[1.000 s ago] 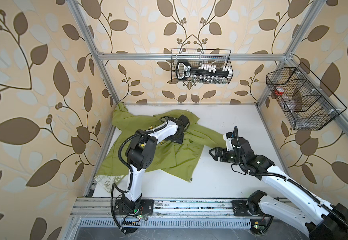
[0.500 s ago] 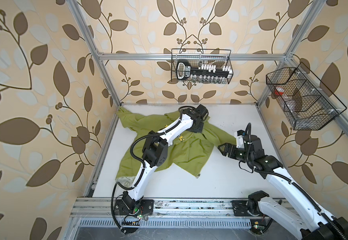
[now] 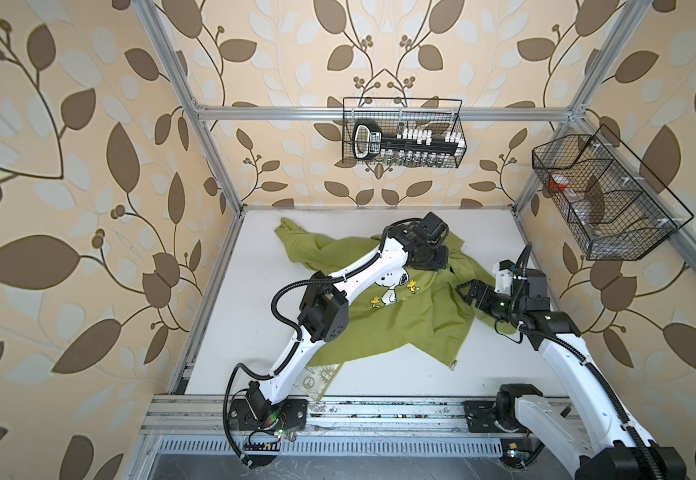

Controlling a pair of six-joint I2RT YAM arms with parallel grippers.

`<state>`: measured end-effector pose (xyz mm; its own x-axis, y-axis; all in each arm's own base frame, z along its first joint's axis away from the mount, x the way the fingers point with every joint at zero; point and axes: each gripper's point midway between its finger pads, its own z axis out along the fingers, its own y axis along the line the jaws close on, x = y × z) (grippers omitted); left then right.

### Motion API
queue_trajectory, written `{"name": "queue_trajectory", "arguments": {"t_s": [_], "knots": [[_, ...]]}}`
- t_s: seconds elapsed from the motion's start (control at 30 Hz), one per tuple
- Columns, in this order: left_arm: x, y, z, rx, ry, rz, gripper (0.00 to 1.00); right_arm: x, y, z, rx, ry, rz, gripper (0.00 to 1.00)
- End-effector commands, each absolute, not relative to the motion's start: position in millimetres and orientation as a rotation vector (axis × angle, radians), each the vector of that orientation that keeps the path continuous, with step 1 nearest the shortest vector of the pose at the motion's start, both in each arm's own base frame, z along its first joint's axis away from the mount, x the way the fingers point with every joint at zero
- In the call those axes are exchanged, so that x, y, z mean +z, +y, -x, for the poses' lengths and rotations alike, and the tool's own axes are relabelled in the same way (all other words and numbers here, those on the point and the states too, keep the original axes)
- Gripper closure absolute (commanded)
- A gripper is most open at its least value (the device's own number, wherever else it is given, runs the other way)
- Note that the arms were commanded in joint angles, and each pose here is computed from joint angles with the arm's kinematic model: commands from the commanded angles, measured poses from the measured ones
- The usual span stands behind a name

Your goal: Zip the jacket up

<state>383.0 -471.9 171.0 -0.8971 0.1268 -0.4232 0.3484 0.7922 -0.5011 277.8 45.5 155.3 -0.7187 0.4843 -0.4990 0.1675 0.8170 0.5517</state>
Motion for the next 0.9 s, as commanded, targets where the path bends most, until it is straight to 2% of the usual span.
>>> {"name": "queue_trajectory", "arguments": {"t_s": [0.0,0.1,0.13,0.17,0.2,0.23,0.3,0.5,0.53,0.67,0.87], "knots": [[263.2,-446.7,-381.2,-0.880,2.447,-0.338,1.00,171.6,43.5,-284.7,0.673,2.320,-0.466,0.06],[250.8,-404.5,-385.4,-0.724,2.501,-0.279,1.00,175.5,42.0,-292.3,0.682,2.308,-0.481,0.07],[245.7,-390.6,-387.2,-0.680,2.517,-0.255,0.90,177.0,42.3,-294.5,0.690,2.303,-0.485,0.07],[239.2,-374.9,-387.1,-0.618,2.534,-0.230,0.66,178.5,42.6,-297.0,0.697,2.297,-0.486,0.08],[234.5,-361.5,-385.5,-0.560,2.545,-0.220,0.51,179.9,42.8,-299.6,0.703,2.290,-0.491,0.08],[227.1,-351.7,-381.1,-0.511,2.561,-0.223,0.41,181.8,42.6,-302.4,0.706,2.283,-0.494,0.08],[219.5,-337.5,-366.6,-0.471,2.589,-0.226,0.30,185.7,40.2,-310.5,0.699,2.269,-0.507,0.08],[191.8,-331.3,-306.4,-0.463,2.616,-0.222,0.18,190.7,28.9,-342.0,0.643,2.268,-0.546,0.09],[188.1,-334.5,-297.4,-0.461,2.617,-0.228,0.01,191.2,27.1,-346.7,0.634,2.268,-0.553,0.09],[165.7,-360.8,-271.8,-0.482,2.640,-0.228,0.01,192.2,25.4,-365.0,0.623,2.275,-0.559,0.09],[120.5,-402.8,-258.5,-0.261,2.692,-0.354,0.01,185.3,24.6,-370.4,0.580,2.320,-0.536,0.07]]}}
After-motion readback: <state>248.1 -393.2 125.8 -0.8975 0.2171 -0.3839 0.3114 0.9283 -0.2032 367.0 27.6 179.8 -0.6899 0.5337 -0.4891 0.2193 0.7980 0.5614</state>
